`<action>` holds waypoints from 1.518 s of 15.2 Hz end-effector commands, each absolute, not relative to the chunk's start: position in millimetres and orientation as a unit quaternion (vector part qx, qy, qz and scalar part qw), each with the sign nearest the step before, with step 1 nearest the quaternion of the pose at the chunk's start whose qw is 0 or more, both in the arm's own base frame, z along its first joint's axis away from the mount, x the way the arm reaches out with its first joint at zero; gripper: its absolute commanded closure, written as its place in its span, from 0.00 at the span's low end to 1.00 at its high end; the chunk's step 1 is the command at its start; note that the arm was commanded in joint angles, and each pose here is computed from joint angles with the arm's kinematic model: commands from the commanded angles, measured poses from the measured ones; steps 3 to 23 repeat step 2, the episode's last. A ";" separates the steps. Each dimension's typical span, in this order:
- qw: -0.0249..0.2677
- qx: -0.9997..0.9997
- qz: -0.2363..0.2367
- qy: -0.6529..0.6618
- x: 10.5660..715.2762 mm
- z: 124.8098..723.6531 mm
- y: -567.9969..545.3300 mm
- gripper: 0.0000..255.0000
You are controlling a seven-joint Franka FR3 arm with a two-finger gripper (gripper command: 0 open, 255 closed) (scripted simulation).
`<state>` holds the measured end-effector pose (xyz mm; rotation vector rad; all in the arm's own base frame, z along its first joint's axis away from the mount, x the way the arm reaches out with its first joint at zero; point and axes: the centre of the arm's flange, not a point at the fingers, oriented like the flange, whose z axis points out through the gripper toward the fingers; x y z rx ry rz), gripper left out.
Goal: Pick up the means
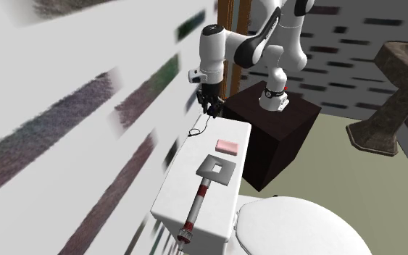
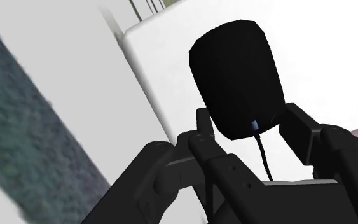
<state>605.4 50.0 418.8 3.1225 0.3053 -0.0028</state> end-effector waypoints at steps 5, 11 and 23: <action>0.002 0.995 -0.001 0.097 605.3 425.5 49.7 1.00; 0.002 0.995 -0.001 0.097 605.3 425.5 49.7 1.00; 0.002 0.995 -0.001 0.097 605.3 425.5 49.7 1.00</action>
